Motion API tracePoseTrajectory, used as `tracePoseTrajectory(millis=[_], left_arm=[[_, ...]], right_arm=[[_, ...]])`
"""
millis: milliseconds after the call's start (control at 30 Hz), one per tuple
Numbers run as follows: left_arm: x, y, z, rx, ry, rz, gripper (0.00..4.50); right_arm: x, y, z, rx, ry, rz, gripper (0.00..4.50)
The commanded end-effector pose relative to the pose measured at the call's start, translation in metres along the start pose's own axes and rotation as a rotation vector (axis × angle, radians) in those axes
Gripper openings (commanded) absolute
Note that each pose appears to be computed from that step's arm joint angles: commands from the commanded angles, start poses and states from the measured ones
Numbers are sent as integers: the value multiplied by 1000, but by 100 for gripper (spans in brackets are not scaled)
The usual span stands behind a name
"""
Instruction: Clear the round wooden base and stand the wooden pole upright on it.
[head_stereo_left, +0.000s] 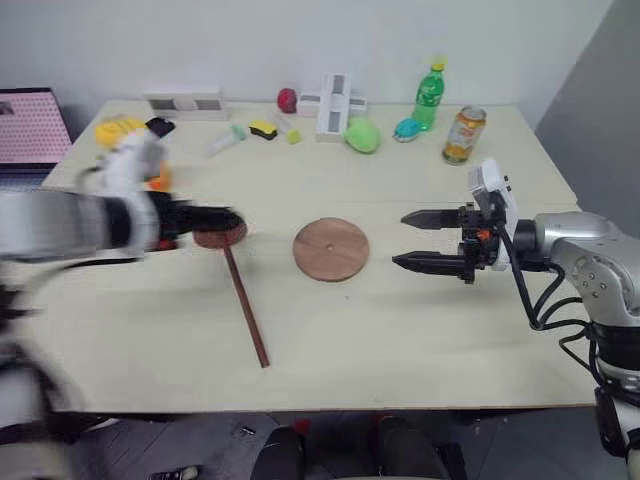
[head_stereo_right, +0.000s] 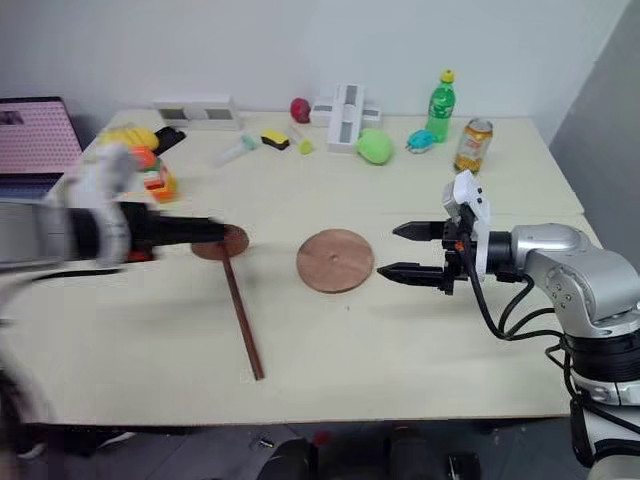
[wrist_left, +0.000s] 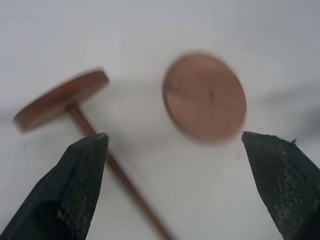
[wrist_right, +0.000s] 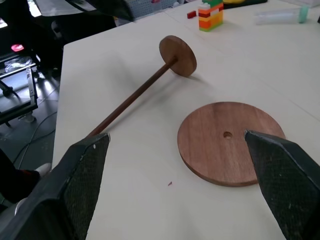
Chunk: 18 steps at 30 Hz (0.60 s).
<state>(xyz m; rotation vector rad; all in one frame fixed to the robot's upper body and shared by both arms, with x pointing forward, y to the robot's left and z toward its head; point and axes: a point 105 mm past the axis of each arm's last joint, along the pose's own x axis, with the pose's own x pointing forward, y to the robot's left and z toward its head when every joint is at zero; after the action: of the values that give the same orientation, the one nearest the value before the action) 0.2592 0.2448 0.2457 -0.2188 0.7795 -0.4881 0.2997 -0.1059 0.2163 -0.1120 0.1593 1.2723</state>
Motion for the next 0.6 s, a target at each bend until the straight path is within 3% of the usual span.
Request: tracePoseTrajectory(millis=[33, 100, 200, 400, 500, 600], left_arm=[[-25, 14, -20, -172, -45, -158, 444], [-36, 35, -39, -196, -130, -126, 444], [-37, 37, -78, -284, -88, -205, 444], [2, 34, -109, -382, -58, -353, 444], [24, 39, -114, -402, -72, -375, 444], [49, 52, -102, -384, -150, -378, 444]], right_arm=[[8, 4, 7, -31, -41, 37, 450], [10, 5, 6, -33, -26, 60, 450], [7, 10, 11, -45, -10, 98, 450], [4, 31, 25, -46, 22, 206, 450], [3, 38, 29, -43, 40, 229, 450], [4, 40, 33, -57, 51, 236, 450]])
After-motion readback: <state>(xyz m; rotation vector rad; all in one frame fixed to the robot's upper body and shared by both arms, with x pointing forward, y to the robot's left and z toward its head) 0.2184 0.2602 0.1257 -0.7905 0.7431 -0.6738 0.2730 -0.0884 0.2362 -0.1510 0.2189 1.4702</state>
